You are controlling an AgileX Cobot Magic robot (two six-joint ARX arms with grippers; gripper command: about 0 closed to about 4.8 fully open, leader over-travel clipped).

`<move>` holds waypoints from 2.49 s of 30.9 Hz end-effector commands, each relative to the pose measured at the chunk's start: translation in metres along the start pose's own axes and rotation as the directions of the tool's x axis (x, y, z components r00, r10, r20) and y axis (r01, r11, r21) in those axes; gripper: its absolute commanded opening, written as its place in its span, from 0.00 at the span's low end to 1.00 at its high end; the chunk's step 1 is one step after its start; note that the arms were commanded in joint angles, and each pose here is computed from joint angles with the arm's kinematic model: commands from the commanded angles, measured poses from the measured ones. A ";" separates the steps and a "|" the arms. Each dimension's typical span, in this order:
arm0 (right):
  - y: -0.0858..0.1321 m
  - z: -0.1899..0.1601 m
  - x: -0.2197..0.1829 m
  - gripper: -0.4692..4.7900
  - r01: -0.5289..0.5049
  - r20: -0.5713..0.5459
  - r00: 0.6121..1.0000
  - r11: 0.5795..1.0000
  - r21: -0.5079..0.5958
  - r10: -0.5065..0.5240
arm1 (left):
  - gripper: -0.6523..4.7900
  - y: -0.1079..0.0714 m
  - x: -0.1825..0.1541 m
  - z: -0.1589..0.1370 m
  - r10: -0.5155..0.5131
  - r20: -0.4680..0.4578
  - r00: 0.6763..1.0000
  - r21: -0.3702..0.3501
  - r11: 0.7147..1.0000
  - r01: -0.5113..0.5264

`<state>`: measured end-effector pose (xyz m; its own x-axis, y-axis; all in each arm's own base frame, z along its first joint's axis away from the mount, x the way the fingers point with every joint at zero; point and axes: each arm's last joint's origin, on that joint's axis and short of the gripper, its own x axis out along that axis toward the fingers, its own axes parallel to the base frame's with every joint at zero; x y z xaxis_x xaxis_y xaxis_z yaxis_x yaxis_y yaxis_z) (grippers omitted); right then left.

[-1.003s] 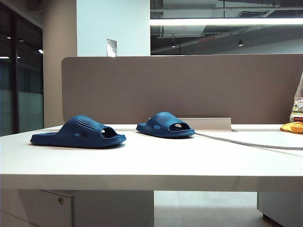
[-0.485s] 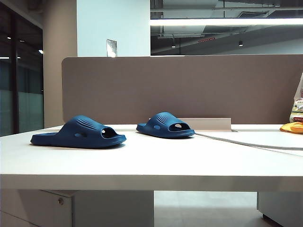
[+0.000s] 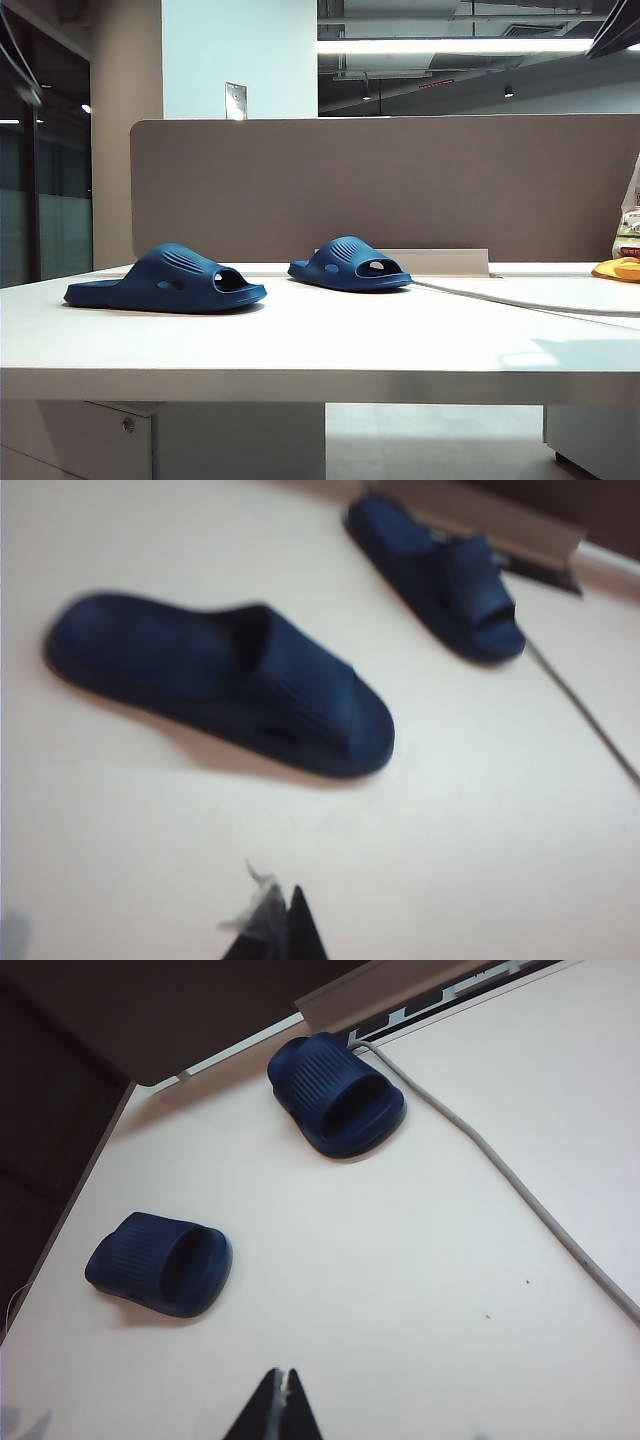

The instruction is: Interlock the pair of blue slippers on the table with their fronts facing up.

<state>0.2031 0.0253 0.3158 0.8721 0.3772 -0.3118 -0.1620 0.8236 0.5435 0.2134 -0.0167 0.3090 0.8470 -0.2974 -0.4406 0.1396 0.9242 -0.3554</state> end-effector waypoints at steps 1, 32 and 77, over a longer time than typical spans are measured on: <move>0.002 0.007 0.006 0.08 -0.033 0.046 0.998 0.999 -0.019 0.034 | 0.12 -0.001 0.030 -0.002 -0.087 -0.056 0.995 -0.080 0.993 0.083; -0.003 0.008 0.018 0.08 0.020 0.071 0.997 0.997 -0.075 -0.015 | 0.11 -0.087 0.182 -0.053 0.076 0.241 0.968 -0.570 0.818 0.078; -0.024 0.017 0.205 0.13 -0.446 -0.152 0.870 0.881 0.157 0.468 | 0.18 0.016 0.117 0.005 0.036 -0.006 0.999 0.251 0.968 -0.033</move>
<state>0.3877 0.0710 0.2506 0.5926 0.7918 -0.1481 -0.4515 0.4787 0.7529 0.3171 -0.0350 0.2531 0.8394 -0.2597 -0.4774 0.2313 0.9656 -0.1185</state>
